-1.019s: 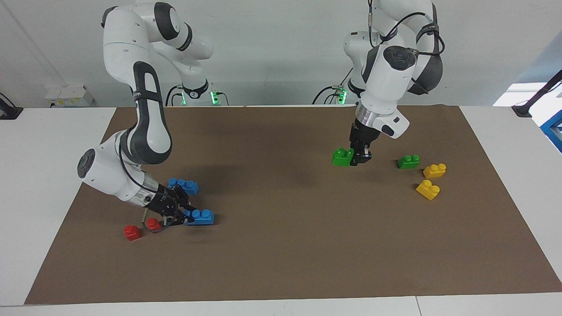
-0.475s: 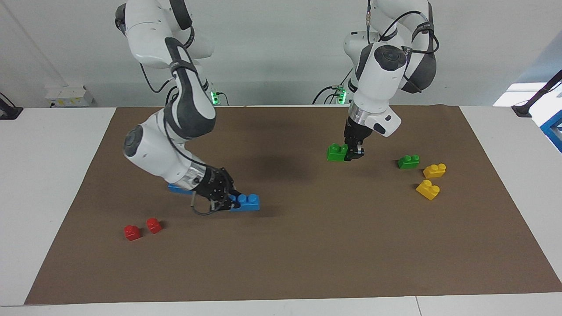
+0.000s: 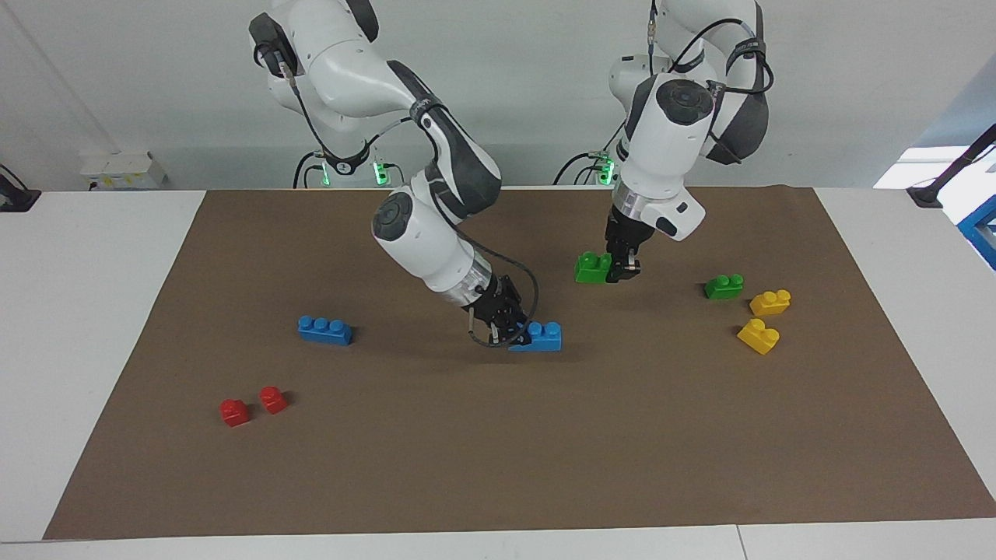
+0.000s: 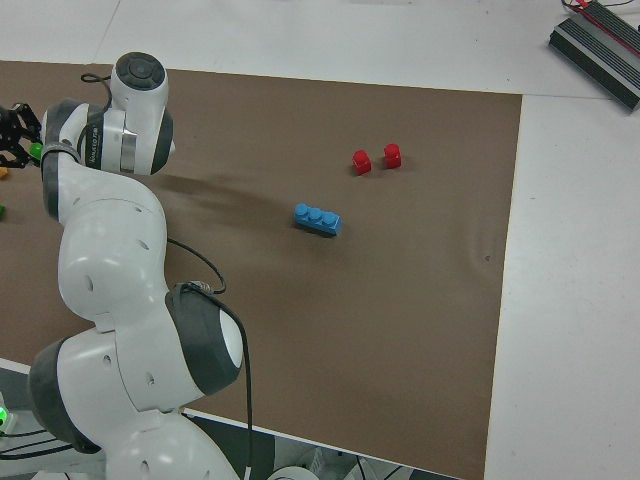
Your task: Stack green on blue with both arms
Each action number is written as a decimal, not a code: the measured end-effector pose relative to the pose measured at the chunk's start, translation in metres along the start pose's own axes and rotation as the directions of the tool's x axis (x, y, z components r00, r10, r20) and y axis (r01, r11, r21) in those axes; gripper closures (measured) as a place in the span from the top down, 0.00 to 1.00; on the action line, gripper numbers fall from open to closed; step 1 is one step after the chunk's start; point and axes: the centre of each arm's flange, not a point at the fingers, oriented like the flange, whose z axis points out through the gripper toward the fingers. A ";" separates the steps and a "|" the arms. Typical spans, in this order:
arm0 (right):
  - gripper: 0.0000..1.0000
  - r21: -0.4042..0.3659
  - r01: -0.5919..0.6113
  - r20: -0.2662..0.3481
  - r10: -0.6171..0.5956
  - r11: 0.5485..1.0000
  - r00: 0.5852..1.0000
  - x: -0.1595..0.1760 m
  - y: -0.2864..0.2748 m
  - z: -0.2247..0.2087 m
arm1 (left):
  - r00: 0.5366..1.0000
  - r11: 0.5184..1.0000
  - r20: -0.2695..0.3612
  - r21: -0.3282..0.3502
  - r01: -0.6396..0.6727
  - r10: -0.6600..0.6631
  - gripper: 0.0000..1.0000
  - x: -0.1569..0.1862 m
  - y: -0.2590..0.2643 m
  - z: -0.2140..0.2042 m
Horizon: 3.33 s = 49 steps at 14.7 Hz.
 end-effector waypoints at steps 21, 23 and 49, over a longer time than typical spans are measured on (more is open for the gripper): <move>0.34 -0.007 -0.062 -0.051 0.062 0.998 0.997 0.022 0.035 0.068 | 0.999 0.999 -0.022 -0.005 0.042 -0.042 0.34 -0.016 0.035 0.062; 0.34 -0.006 -0.062 -0.051 0.061 0.998 0.997 0.023 0.036 0.068 | 0.999 0.999 -0.016 -0.002 0.047 -0.047 0.34 -0.018 0.048 0.070; 0.34 0.014 -0.058 -0.053 0.058 0.998 0.997 0.031 0.035 0.064 | 0.995 0.997 -0.066 0.004 -0.073 0.073 0.34 -0.077 0.052 0.139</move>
